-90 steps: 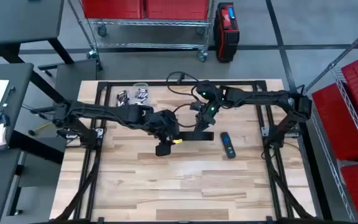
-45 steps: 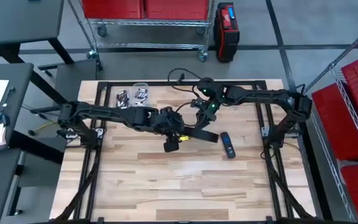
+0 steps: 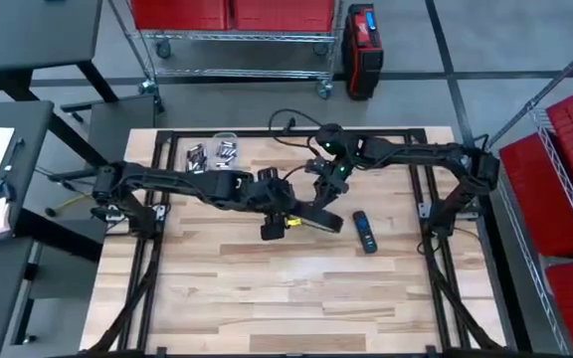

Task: Insert battery
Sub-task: Move the wall clock to the top right of the table

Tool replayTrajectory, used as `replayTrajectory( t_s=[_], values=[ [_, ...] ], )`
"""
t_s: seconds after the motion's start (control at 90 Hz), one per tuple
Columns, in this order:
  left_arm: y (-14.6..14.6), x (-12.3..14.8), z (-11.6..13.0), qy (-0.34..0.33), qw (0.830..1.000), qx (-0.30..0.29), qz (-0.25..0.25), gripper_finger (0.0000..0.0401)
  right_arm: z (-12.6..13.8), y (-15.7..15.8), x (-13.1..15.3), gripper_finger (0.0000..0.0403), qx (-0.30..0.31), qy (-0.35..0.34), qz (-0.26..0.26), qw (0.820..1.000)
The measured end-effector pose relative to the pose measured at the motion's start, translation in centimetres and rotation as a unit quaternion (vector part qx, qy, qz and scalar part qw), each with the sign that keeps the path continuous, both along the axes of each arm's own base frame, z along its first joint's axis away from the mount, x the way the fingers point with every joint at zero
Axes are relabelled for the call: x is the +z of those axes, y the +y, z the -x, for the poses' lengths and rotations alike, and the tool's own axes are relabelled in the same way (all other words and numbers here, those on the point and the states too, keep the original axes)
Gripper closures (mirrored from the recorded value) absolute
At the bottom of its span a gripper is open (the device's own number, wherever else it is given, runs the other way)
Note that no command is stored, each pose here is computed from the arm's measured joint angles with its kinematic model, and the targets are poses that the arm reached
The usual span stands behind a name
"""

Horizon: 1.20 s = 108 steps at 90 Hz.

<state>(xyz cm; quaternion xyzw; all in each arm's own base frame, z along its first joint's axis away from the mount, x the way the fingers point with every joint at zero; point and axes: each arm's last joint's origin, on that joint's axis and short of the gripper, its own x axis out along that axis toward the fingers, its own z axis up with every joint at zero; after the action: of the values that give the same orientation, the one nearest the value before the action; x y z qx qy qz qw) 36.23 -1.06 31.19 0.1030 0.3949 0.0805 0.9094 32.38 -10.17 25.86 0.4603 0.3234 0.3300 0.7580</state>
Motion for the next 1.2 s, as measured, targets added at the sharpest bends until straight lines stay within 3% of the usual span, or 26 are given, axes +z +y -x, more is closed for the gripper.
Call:
replayTrajectory(
  t_s=[0.233,0.422,0.611,0.878,1.044,1.2],
  values=[
    [0.0,-0.1,-0.3,-0.002,0.999,-0.033,0.021,0.0169,0.0,0.0,0.0,0.0403,0.0,-0.002,0.002,1.0],
    [-0.1,-0.2,-0.2,-0.003,0.999,-0.022,0.04,0.0257,0.0,-0.1,0.0,0.0398,-0.006,0.001,0.005,1.0],
    [-0.1,-0.2,-0.1,-0.003,0.998,0.0,0.06,0.0257,0.3,-1.3,0.0,0.0377,-0.026,0.002,0.004,1.0],
    [0.3,-0.6,0.2,0.016,0.995,0.026,0.1,0.0257,4.4,-8.1,1.4,0.0342,-0.164,-0.017,0.04,0.986],
    [2.1,-0.4,-0.3,-0.012,0.986,0.053,0.159,0.0257,8.6,-11.8,3.2,0.0329,-0.26,-0.054,0.101,0.959],
    [5.8,-1.1,-1.6,-0.065,0.969,0.117,0.209,0.0257,11.9,-13.7,4.9,0.0305,-0.339,-0.069,0.151,0.926]
  ],
)
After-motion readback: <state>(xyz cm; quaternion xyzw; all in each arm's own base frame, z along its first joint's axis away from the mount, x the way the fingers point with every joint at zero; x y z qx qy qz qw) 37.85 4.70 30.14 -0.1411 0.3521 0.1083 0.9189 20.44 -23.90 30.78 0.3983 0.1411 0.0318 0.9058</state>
